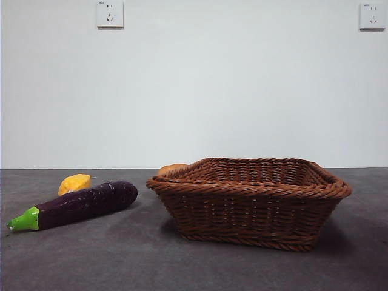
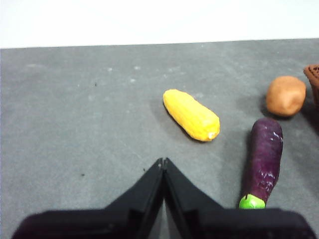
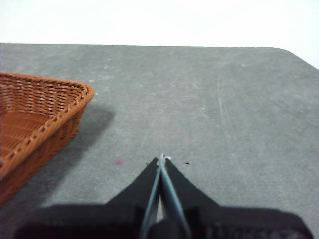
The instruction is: Help me put the vegetables on the table into the basket
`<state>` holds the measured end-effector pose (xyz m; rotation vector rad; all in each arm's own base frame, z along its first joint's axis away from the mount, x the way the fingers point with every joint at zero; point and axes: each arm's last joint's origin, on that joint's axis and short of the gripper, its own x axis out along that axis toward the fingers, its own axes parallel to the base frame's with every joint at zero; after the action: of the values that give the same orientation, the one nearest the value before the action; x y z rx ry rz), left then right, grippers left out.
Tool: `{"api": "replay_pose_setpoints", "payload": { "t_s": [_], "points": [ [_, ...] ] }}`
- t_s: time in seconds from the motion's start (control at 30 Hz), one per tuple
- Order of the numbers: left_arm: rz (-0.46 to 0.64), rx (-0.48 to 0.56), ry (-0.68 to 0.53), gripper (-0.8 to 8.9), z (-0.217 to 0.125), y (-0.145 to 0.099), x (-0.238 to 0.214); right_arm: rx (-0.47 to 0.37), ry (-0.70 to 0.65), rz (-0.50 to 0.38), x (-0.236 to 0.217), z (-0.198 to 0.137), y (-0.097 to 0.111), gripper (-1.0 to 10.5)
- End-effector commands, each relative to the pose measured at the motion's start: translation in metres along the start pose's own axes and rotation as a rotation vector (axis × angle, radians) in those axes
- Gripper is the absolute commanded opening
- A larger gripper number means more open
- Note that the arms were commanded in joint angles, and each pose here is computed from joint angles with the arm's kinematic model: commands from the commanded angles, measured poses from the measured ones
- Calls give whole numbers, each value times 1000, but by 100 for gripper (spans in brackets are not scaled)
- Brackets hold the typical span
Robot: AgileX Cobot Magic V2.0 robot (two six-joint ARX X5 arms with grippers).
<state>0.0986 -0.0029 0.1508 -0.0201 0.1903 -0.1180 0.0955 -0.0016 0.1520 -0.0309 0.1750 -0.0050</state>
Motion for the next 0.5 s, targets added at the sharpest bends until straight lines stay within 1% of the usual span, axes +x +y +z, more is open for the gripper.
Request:
{"api": "replay_pose_setpoints", "payload": {
  "t_s": [0.03,0.1,0.2,0.3,0.37,0.4,0.5],
  "points": [
    [-3,10,3,-3,-2,0,1,107,5,6,1,-2,0,1],
    [-3,10,4,-3,-3,0,1,141,5,4,1,-2,0,1],
    [-2,9,4,-3,-2,0,1,165,5,6,1,-2,0,0],
    [-4,5,8,-4,-3,0,1,261,-1,6,0,-1,0,-3],
    [-6,-6,7,-5,-3,0,1,341,-5,6,0,1,0,-4],
    [-6,-25,6,-5,-2,0,1,372,-8,7,-1,3,0,-6],
    [-10,-125,0,-6,3,0,-1,470,-9,-2,-4,10,0,-9]
  ]
}}
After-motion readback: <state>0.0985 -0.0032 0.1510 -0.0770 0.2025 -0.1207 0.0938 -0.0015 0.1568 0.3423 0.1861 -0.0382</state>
